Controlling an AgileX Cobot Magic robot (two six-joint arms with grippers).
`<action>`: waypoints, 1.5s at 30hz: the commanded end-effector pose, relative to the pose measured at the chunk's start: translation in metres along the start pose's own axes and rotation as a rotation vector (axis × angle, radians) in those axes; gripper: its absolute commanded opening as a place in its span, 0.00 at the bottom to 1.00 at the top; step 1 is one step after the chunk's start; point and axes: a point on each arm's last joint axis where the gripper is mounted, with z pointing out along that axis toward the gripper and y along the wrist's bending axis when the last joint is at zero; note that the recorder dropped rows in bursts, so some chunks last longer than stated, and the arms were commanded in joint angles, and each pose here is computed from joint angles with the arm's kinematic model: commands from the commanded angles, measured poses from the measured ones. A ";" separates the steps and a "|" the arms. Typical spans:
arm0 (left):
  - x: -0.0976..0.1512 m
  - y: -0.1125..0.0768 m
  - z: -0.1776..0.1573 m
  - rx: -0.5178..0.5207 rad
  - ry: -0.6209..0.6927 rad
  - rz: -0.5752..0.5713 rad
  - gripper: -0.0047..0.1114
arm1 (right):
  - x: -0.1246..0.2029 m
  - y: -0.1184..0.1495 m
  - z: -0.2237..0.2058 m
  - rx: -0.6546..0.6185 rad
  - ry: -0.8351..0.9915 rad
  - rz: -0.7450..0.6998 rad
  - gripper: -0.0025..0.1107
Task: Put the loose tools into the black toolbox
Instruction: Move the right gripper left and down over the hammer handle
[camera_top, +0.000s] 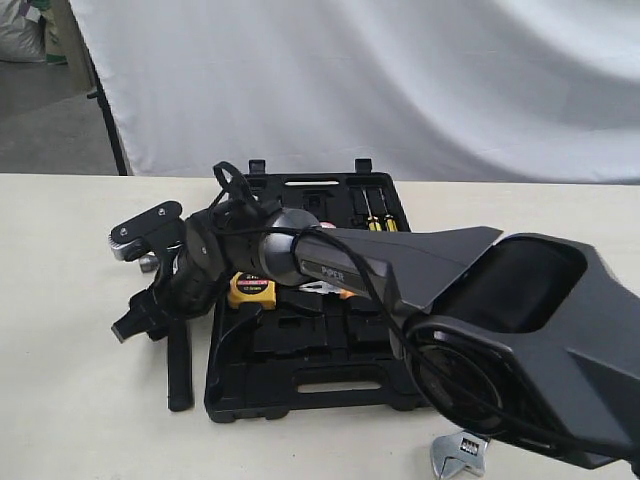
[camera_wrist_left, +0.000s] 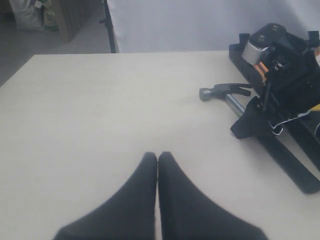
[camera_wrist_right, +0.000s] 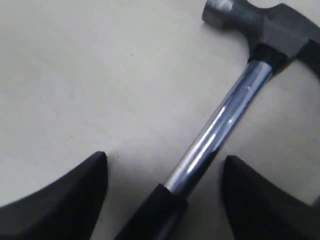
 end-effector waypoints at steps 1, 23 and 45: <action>-0.002 0.001 0.000 -0.021 -0.020 0.000 0.05 | 0.005 -0.003 0.000 0.003 0.056 -0.012 0.53; -0.002 0.001 0.000 -0.021 -0.020 0.000 0.05 | 0.006 0.030 -0.033 -0.144 0.247 0.057 0.02; -0.002 0.001 0.000 -0.021 -0.020 0.000 0.05 | 0.051 0.093 -0.096 -0.199 0.428 -0.120 0.02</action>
